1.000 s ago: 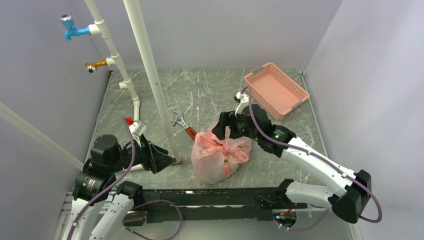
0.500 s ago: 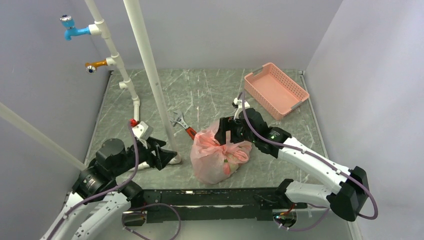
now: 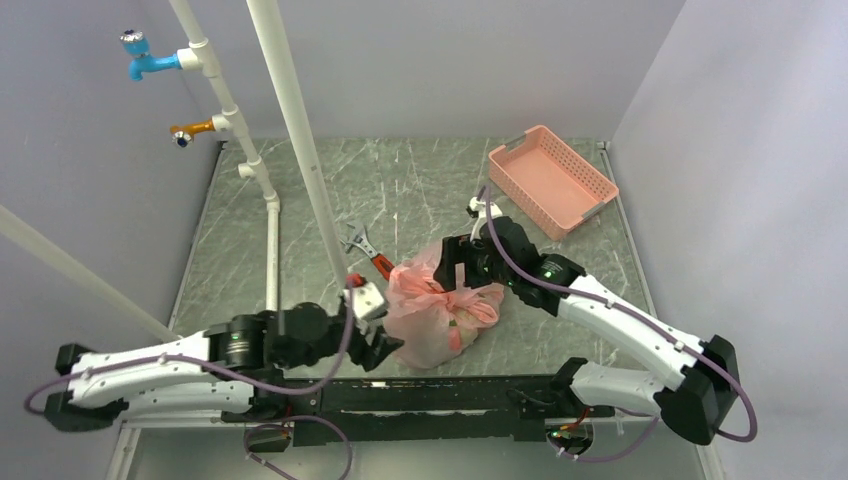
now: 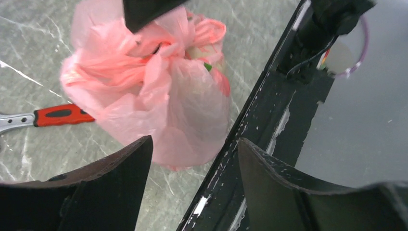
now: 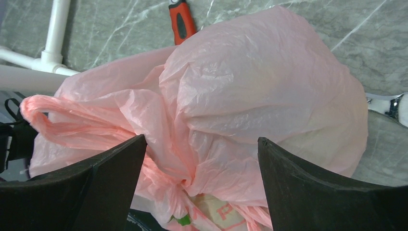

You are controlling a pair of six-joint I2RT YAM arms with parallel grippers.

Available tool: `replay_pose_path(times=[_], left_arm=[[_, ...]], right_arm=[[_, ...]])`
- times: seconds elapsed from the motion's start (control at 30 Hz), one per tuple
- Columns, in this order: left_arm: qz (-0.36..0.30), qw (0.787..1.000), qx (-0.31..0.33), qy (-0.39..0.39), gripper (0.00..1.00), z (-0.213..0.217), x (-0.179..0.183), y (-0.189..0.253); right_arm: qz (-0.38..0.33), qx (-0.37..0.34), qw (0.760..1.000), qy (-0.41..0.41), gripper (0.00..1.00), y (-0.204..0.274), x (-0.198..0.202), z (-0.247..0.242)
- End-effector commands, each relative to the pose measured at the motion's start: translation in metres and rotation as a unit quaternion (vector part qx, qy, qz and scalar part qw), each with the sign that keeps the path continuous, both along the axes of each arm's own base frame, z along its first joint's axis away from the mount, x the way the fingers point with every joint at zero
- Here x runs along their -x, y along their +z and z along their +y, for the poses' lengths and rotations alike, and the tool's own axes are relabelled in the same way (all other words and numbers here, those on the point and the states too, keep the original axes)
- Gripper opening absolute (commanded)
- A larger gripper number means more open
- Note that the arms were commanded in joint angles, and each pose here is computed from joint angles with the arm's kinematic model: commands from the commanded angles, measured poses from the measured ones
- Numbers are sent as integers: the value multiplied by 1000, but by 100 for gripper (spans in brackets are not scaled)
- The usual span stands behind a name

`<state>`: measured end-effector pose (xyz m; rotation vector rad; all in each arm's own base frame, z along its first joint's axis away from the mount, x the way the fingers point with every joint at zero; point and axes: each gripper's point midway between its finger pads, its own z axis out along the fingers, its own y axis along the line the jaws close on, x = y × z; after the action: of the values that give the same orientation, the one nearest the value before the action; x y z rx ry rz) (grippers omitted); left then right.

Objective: Take the fake fruits out of the plastic bag
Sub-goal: Untie the plastic bag at the center of the board.

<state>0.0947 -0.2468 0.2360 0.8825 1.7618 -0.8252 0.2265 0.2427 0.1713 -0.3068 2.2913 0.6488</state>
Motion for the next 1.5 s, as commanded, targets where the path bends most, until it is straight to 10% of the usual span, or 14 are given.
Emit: replay_pose_path(times=[0.0,0.53,1.13,1.47], left_arm=[[-18,999,-5,34,73,-31,-4,9],[48,986,-126,102,86,-103,-15,-9],[123,981,-95,119,81,-94,-16,-24],[125,979,-96,129,83,-84,-21,-28]], right_arm=[[-34,-12,999,12,88,28,10,-12],[38,-89,994,-44,70,3,35,-22],[92,-145,975,-140,42,-8,20,-12],[115,-92,973,-176,52,-29,23,-18]])
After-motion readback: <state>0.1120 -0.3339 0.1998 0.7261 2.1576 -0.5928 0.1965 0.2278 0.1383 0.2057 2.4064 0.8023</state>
